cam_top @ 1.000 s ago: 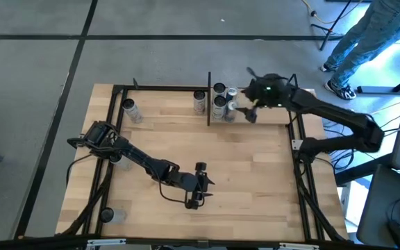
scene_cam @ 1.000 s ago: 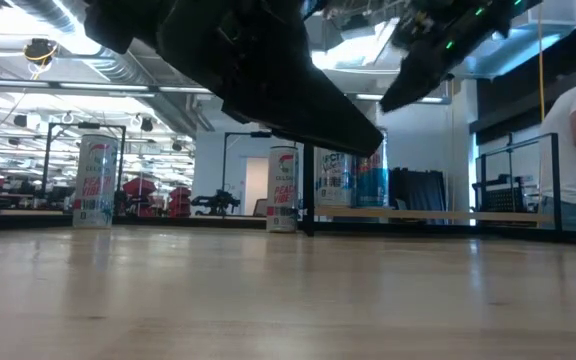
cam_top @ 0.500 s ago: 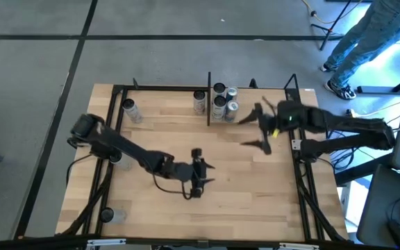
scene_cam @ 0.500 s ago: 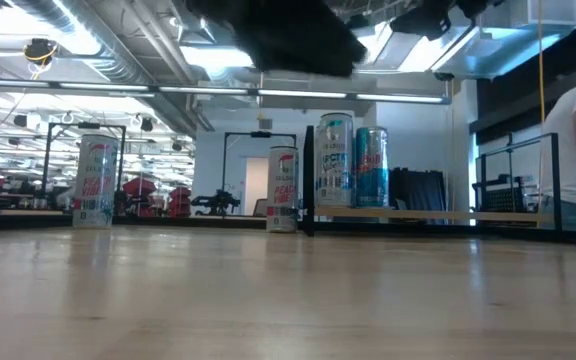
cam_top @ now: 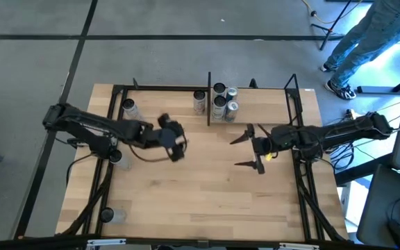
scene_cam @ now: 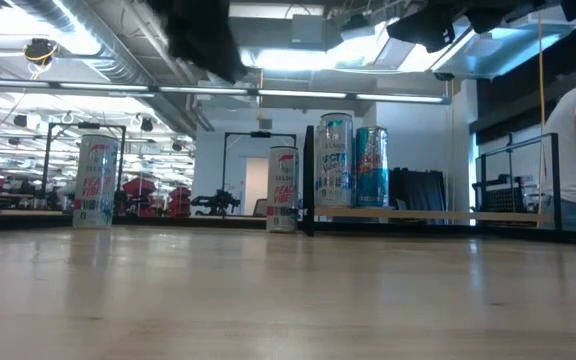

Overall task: Place canned beverage on shelf
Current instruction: Put the top left black soda can on the shelf

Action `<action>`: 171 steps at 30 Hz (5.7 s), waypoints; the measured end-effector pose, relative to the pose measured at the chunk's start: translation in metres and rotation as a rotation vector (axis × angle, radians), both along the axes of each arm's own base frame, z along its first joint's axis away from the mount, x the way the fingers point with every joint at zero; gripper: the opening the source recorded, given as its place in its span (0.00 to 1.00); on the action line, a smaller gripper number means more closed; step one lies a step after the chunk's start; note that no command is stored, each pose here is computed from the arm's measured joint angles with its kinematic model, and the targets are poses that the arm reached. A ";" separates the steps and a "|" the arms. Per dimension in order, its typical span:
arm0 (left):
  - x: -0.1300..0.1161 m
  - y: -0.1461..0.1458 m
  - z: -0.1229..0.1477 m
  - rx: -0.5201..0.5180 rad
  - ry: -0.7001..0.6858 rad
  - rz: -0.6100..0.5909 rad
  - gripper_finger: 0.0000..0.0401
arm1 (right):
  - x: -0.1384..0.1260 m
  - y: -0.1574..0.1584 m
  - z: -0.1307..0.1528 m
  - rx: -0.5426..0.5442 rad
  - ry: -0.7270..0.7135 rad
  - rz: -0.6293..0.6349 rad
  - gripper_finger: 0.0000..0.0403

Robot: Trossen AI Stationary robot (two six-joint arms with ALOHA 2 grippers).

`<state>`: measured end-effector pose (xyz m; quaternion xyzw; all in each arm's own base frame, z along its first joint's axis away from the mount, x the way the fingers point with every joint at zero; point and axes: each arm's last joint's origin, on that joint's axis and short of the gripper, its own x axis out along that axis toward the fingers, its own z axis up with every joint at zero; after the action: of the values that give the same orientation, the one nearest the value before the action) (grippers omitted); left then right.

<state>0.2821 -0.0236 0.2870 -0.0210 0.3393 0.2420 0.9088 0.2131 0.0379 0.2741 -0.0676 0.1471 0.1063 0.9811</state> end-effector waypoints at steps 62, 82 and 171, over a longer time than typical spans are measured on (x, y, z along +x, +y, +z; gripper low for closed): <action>-0.127 0.176 -0.019 -0.350 0.611 0.741 0.93 | 0.007 -0.010 0.000 -0.388 -0.046 -0.245 0.89; -0.128 0.161 -0.008 -0.295 0.567 0.716 0.93 | 0.011 -0.007 -0.004 -0.339 -0.045 -0.180 0.89; 0.134 -0.026 -0.044 -0.257 0.539 -0.439 0.63 | 0.005 -0.005 -0.072 0.034 0.165 -0.232 0.89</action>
<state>0.4161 -0.0495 0.2433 0.0027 0.5906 -0.0066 0.8069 0.2180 0.0327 0.2022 -0.0246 0.2321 -0.0003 0.9724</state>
